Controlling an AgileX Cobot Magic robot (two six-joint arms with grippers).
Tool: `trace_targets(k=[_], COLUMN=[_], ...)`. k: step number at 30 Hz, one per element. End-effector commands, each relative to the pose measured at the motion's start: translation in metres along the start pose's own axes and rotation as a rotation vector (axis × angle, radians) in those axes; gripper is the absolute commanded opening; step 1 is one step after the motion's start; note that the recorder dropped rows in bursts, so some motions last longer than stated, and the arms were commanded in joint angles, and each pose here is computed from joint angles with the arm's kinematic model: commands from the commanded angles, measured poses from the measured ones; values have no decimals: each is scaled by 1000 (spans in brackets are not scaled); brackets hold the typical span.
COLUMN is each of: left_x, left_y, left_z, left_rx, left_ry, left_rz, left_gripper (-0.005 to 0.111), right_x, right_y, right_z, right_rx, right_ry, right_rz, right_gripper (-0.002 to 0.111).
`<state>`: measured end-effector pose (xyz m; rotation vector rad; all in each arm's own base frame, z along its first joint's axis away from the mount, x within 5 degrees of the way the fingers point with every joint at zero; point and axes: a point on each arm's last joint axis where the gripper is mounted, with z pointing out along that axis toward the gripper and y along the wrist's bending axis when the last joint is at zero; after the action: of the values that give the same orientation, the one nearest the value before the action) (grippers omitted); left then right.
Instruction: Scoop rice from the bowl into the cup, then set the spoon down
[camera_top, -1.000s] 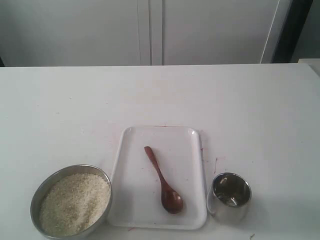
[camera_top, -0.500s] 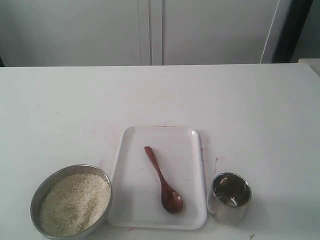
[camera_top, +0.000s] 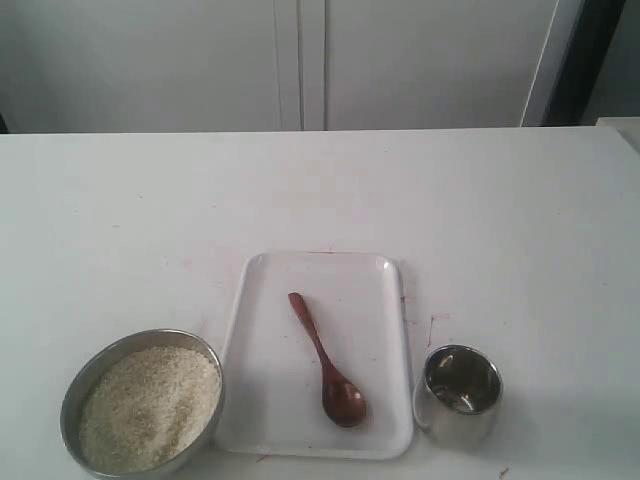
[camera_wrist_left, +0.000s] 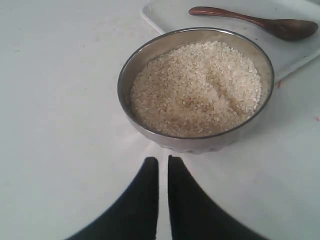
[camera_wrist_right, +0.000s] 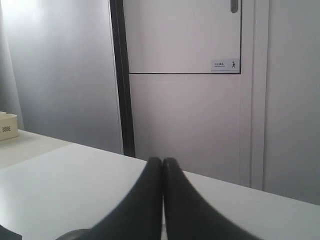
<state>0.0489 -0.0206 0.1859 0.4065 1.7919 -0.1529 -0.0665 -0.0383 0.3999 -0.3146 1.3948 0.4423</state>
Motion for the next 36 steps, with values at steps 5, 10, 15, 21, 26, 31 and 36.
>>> trace_targets(k=[5,10,15,21,26,31,36], left_x=[2,2,2,2,2,2,2], left_y=[-1,-1,-1,-1,-1,-1,-1], left_z=[0,0,0,0,0,0,0], left_rx=[9,9,9,9,9,9,9], left_ry=[4,4,4,4,4,4,4], left_rz=[-3,-3,-3,-3,-3,-3,-3], left_gripper=[14,14,14,14,14,14,14], right_x=[15,37,69,127,167,190,210], right_y=[-1,6,7,3,1,-2,-5], right_z=[8,37,66,87,96,100,102], right_rx=[16,-69,-93,-63,-37,-15,4], right_ry=[83,30,-36,99,151,147,129], right_rz=[-10,94,190,201,309,319,314], right_gripper=[0,0,0,0,0,0,0])
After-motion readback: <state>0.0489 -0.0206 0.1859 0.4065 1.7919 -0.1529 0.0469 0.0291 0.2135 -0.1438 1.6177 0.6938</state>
